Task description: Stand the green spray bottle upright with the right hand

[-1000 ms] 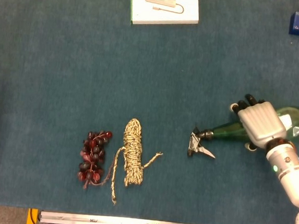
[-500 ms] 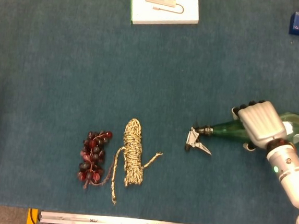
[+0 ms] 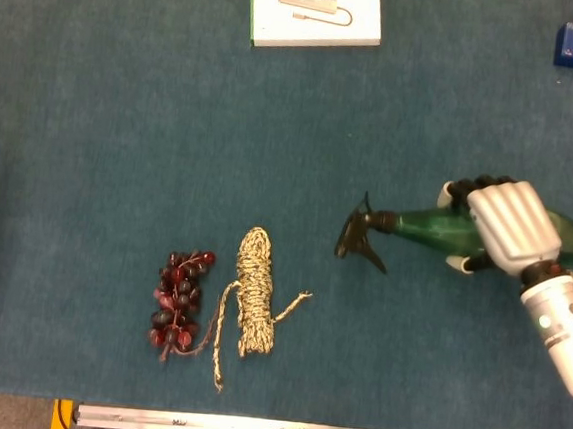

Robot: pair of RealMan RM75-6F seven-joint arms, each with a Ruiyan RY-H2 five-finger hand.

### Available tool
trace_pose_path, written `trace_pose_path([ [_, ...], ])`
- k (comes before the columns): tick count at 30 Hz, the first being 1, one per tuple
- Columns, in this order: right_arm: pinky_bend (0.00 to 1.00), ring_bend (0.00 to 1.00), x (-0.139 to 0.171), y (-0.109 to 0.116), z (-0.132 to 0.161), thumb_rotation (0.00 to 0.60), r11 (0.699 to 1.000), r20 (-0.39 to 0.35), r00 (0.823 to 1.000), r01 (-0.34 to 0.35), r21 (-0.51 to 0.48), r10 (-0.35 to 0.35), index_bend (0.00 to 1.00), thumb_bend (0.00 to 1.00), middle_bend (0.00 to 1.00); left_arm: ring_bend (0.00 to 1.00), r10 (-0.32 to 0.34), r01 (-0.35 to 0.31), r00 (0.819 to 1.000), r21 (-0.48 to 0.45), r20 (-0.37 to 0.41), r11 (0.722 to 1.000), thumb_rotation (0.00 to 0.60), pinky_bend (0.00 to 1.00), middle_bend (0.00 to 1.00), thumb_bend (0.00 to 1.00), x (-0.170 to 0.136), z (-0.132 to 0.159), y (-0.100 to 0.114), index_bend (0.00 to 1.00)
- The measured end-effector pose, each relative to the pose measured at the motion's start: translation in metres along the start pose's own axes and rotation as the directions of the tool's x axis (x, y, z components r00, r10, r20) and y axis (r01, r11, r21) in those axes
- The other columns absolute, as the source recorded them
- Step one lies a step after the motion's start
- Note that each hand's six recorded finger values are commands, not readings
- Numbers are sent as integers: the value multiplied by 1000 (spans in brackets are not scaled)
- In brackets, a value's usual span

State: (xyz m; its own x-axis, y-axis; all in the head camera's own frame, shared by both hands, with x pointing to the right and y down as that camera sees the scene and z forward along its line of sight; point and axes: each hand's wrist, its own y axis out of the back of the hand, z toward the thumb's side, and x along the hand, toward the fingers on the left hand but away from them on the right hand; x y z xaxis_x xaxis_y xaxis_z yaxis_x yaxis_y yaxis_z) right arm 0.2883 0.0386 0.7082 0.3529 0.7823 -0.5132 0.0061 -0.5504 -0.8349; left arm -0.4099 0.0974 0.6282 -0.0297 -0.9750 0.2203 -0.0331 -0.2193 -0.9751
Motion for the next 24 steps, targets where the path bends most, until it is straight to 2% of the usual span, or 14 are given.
trace_pose_path([
  [5,463,372,-1,6,-4,600,985,-25,995,95,-145,-100,501,71,519,0,0,0,1000,0,0,1000,600,336,0,904,1,0,0,0],
  [11,463,373,-2,9,-8,600,931,-65,971,201,-304,-230,509,70,521,0,0,0,1000,0,0,1000,600,336,0,904,0,0,0,0],
  [20,463,385,1,4,-17,600,815,-91,908,318,-484,-409,544,72,535,0,0,0,1000,0,0,1000,600,336,0,904,0,0,0,0],
  [24,463,385,2,0,-21,600,749,-75,877,358,-557,-475,548,74,536,0,-1,1,1000,0,0,1000,600,336,0,904,0,0,0,0],
])
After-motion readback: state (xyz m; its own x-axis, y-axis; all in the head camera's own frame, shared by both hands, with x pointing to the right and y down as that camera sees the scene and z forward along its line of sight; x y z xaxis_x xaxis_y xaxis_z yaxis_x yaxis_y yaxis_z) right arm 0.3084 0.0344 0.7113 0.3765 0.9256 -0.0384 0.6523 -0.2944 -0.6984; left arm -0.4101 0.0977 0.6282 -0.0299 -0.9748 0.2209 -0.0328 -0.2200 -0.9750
